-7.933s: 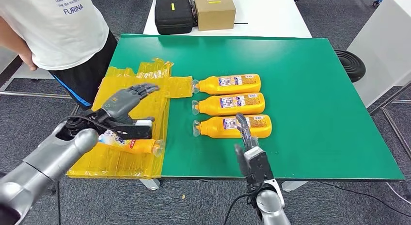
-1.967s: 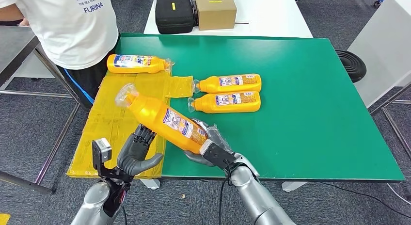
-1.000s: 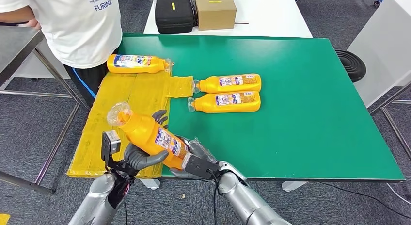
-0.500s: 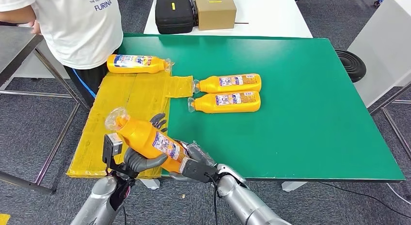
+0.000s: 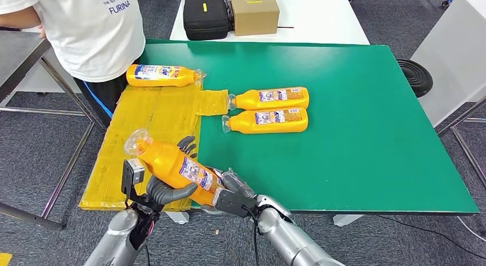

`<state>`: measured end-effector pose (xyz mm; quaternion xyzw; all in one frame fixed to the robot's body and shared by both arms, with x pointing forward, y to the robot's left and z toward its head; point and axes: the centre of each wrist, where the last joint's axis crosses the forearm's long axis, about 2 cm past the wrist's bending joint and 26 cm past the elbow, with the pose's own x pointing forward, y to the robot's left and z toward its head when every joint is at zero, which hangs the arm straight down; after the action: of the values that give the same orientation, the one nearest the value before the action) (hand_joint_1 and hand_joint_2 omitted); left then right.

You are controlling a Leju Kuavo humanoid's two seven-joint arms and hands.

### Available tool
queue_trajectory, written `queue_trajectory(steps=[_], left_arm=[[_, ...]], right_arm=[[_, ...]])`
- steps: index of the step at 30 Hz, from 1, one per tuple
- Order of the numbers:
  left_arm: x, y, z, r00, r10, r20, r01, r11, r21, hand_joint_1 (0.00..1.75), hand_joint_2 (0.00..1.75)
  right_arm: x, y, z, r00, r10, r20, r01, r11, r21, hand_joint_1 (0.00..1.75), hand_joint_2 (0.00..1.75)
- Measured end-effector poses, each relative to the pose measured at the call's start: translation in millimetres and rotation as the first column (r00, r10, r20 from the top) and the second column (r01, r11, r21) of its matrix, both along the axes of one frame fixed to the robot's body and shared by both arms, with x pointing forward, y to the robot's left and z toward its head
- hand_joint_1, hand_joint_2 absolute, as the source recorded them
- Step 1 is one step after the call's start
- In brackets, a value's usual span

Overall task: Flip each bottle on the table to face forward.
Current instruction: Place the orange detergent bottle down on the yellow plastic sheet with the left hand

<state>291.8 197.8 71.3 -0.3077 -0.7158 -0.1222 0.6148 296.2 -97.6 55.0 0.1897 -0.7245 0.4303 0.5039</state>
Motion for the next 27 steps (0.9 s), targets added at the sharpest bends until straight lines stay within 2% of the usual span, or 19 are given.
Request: queue_trajectory(steps=[6,11,12,16,21,27], left_arm=[[-0.9,1,0.7,0.998,-0.066,-0.013,0.064,0.993,-0.103,0.00,1.75],[-2.3,4,3.1,0.989,-0.148,0.020,0.147,0.943,-0.299,0.02,1.75],[-2.9,6,3.9,0.987,-0.156,0.034,0.158,0.926,-0.344,0.08,1.75],[-6.3,9,7.3,0.985,-0.163,0.059,0.173,0.884,-0.434,1.06,1.75],[-10.0,12,10.3,0.983,-0.166,0.079,0.183,0.852,-0.491,1.70,1.75],[-11.4,17,11.4,0.982,-0.165,0.096,0.191,0.837,-0.514,1.75,1.75]], right_arm=[[-1,0,-1,1.000,0.006,0.000,-0.006,1.000,0.002,1.75,1.75],[-2,1,-3,1.000,0.031,-0.006,-0.031,1.000,-0.002,1.75,1.75],[-2,1,-3,0.999,0.038,-0.007,-0.038,0.999,-0.005,1.75,1.75],[0,2,-1,0.998,0.058,-0.005,-0.058,0.998,-0.014,1.75,1.75],[3,5,1,0.997,0.076,0.004,-0.076,0.997,-0.024,1.75,1.75],[5,7,3,0.996,0.090,0.009,-0.090,0.996,-0.029,1.75,1.75]])
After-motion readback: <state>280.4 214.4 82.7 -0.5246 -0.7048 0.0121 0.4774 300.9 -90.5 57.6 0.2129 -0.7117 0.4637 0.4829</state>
